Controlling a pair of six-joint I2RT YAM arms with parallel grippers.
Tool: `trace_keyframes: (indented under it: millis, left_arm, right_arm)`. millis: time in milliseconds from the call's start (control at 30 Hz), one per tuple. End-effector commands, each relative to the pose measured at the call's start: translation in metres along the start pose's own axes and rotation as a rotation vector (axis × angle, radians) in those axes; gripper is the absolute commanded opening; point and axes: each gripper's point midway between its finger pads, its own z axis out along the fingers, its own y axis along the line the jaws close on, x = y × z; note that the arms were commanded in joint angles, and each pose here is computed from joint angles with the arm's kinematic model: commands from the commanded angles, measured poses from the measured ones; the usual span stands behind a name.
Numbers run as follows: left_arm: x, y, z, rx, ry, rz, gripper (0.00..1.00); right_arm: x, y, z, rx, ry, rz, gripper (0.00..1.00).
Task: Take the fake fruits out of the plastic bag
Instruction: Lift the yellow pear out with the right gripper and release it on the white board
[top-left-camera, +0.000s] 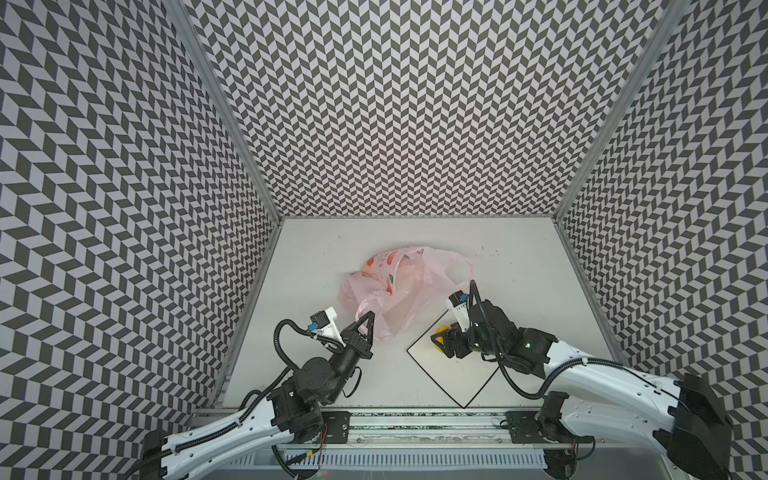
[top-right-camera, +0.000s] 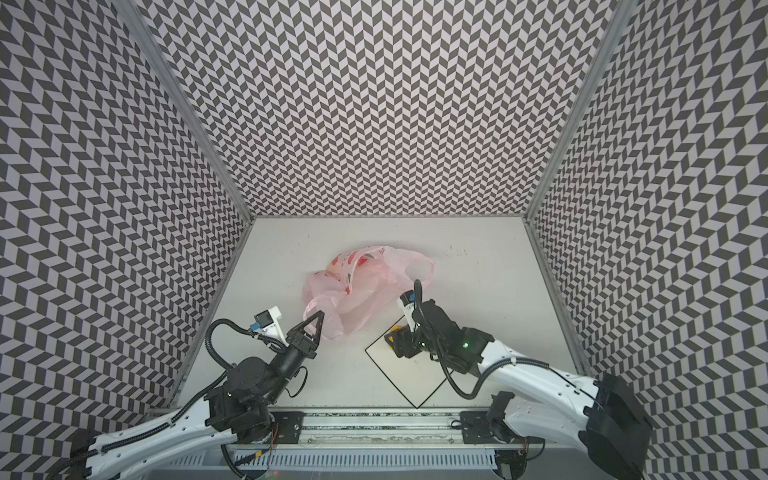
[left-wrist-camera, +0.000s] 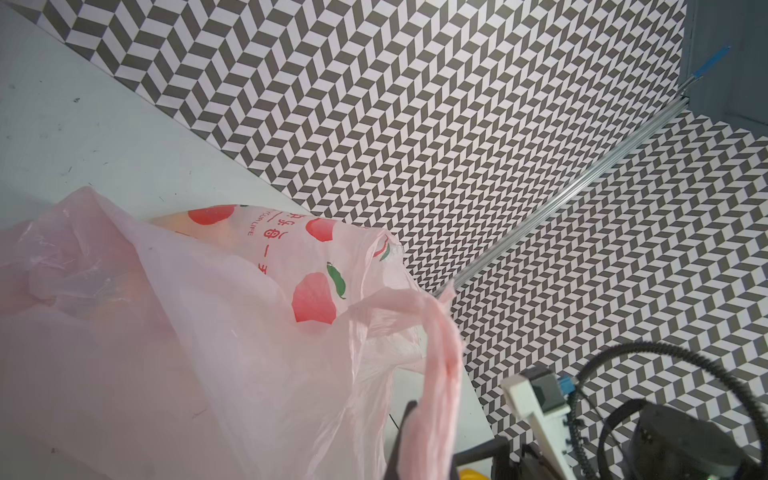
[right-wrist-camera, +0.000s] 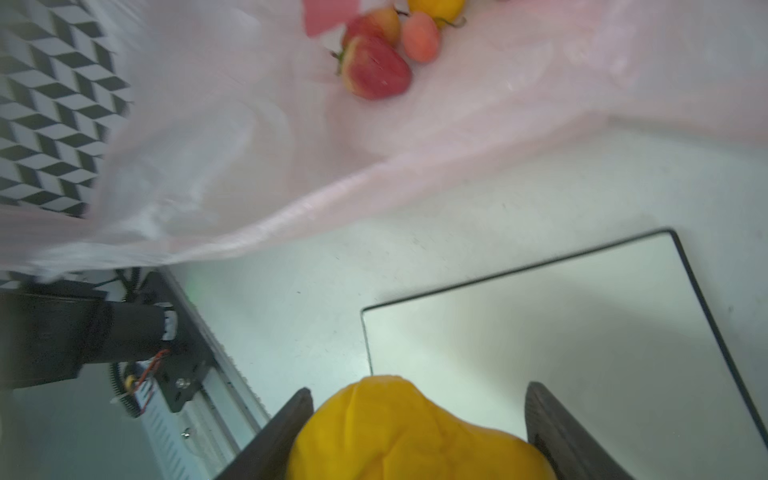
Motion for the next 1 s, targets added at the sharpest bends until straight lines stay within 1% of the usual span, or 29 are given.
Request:
trace_keyframes:
  millis: [0,133,233,300,400,500,600,700,733,867,967]
  left_arm:
    - [-0.003,0.001,0.001,-0.01,-0.019,-0.026,0.0]
    - [-0.002,0.001,0.001,-0.013,-0.01,-0.024,0.0]
    - [-0.002,0.001,0.001,-0.016,-0.007,-0.027,0.0]
    - [-0.002,0.001,0.001,-0.016,-0.005,-0.027,0.0]
    - [-0.001,0.0,0.001,-0.017,0.004,-0.023,0.0]
    - [-0.001,0.0,0.0,-0.015,0.009,-0.026,0.0]
    - [-0.001,0.0,0.0,-0.012,0.012,-0.028,0.0]
    - [0.0,0.001,-0.001,-0.012,0.013,-0.035,0.0]
    - [0.0,0.002,-0.001,-0.013,0.014,-0.035,0.0]
    - [0.0,0.002,-0.001,-0.016,0.011,-0.034,0.0]
    - [-0.001,0.003,-0.001,-0.018,0.006,-0.032,0.0]
  right_arm:
    - [0.006,-0.027,0.004,0.108,-0.064,0.129,0.56]
    - [-0.002,-0.049,0.013,0.205,-0.153,0.197,0.56]
    - [-0.009,-0.058,0.021,0.258,-0.198,0.21,0.57]
    - [-0.011,-0.061,0.028,0.272,-0.197,0.209,0.59]
    - [-0.005,-0.065,0.041,0.298,-0.158,0.208,0.62]
    - [0.004,-0.07,0.053,0.316,-0.114,0.2,0.69]
    - [0.009,-0.069,0.056,0.309,-0.09,0.198,0.83]
    - [0.01,-0.068,0.05,0.302,-0.089,0.196,0.97]
    - [0.009,-0.068,0.046,0.298,-0.097,0.196,1.0]
    - [0.0,-0.06,0.024,0.264,-0.124,0.182,1.0]
    - [-0.017,-0.047,-0.003,0.212,-0.18,0.16,0.99]
